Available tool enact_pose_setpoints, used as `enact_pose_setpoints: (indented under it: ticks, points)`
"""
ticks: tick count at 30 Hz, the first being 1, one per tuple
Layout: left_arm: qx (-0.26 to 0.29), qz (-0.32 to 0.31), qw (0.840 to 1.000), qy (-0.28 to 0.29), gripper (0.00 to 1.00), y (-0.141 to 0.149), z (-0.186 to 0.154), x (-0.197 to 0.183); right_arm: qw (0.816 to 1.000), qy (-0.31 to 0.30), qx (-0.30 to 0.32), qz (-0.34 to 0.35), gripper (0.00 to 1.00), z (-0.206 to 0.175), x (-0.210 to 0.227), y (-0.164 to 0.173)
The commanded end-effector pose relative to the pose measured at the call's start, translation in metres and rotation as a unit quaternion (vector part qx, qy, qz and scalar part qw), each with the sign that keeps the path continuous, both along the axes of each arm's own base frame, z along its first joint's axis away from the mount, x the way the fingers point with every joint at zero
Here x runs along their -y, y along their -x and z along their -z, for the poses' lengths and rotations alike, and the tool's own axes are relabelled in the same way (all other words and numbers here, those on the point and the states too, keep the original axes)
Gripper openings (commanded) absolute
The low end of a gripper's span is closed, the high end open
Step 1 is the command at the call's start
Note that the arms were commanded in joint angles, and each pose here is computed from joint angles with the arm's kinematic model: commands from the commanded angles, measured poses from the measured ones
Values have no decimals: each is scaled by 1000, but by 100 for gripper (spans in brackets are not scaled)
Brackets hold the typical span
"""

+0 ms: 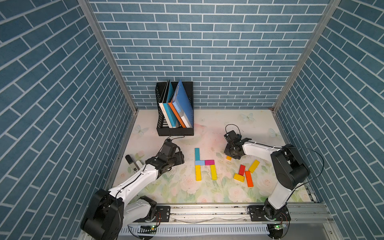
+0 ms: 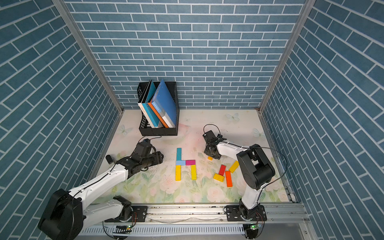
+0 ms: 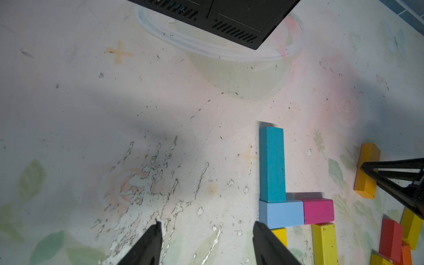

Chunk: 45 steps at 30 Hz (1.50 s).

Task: Assemble the letter h with building blocks
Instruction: Move the building block to the center of the board.

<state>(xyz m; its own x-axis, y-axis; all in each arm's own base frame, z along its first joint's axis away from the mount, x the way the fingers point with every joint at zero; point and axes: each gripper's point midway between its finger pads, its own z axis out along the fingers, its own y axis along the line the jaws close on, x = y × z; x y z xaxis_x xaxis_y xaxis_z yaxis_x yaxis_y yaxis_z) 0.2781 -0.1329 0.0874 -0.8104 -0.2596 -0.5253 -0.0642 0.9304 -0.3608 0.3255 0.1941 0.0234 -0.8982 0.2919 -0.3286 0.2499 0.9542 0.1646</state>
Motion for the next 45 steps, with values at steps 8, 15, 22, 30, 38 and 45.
enact_pose_setpoints:
  ticks: [8,15,22,30,38,45]
  points:
    - [-7,5,1000,-1,68,2,5,1,985,57,-23,-160,9,6,-33,22]
    - [-32,17,999,12,67,4,16,10,984,48,-27,-167,9,12,-46,22]
    - [-31,16,999,16,67,0,16,13,985,44,-34,-162,26,18,-46,27]
    - [-34,17,999,16,67,2,18,13,986,47,-15,-158,54,4,-43,24]
    - [-36,15,999,14,67,4,22,12,985,65,-32,-154,35,15,-30,36]
    - [-34,16,999,13,67,3,21,11,986,62,-28,-151,31,14,-30,36]
